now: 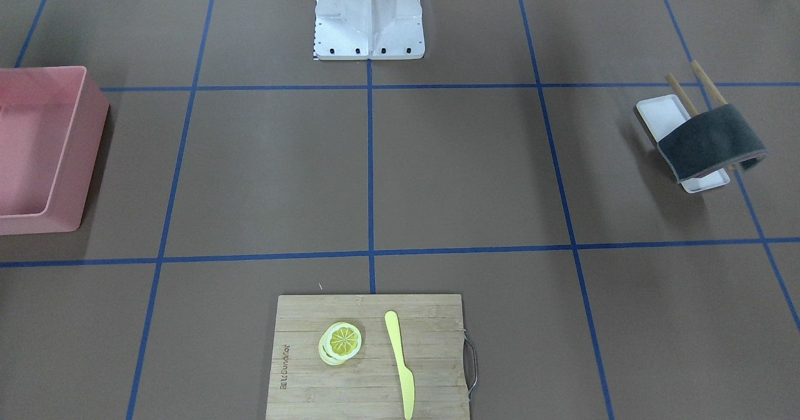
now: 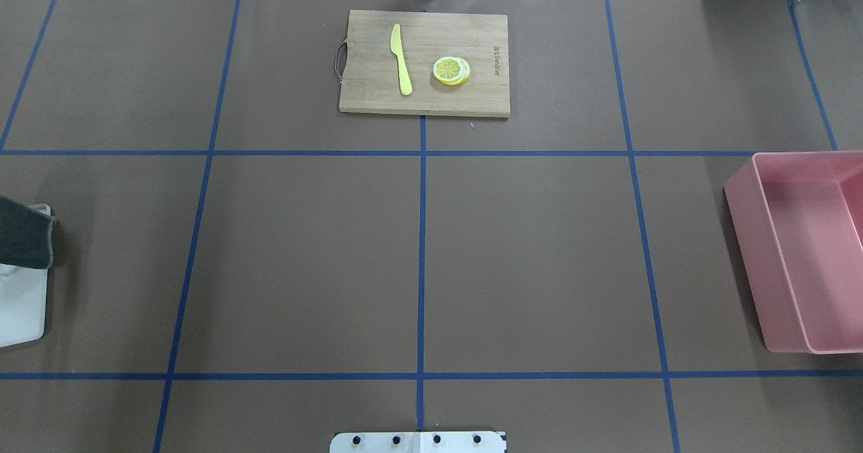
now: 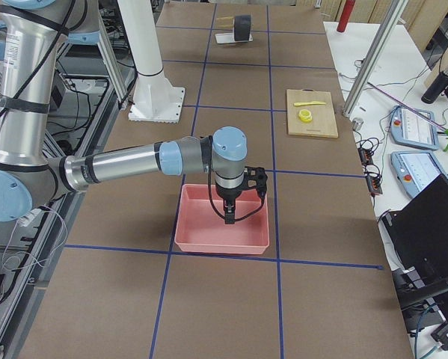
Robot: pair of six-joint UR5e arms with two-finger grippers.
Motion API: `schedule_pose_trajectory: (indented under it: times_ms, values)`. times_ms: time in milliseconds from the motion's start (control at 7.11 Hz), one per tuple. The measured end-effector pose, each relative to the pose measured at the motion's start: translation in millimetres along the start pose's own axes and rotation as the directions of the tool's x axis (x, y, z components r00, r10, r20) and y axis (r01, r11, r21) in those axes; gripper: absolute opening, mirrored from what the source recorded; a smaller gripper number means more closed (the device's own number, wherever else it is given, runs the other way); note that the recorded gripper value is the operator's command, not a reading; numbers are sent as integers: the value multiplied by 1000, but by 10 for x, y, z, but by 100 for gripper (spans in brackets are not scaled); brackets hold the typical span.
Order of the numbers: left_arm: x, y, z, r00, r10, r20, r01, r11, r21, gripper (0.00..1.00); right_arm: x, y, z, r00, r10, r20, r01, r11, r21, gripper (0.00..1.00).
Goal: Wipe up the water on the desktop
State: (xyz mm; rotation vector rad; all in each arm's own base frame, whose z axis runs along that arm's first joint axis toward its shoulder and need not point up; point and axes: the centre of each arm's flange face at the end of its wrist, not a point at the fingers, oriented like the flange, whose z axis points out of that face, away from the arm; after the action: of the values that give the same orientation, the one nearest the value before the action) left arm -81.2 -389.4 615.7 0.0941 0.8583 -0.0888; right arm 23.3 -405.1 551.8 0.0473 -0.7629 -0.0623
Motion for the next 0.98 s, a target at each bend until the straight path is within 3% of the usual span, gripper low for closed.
schedule_pose_trajectory:
  times_ms: [985]
  values:
    - [23, 21, -29, 1000, 11, -5, -11, 1000, 9, 98, 34, -5, 52, 1000, 10, 13, -10, 1000, -10, 100]
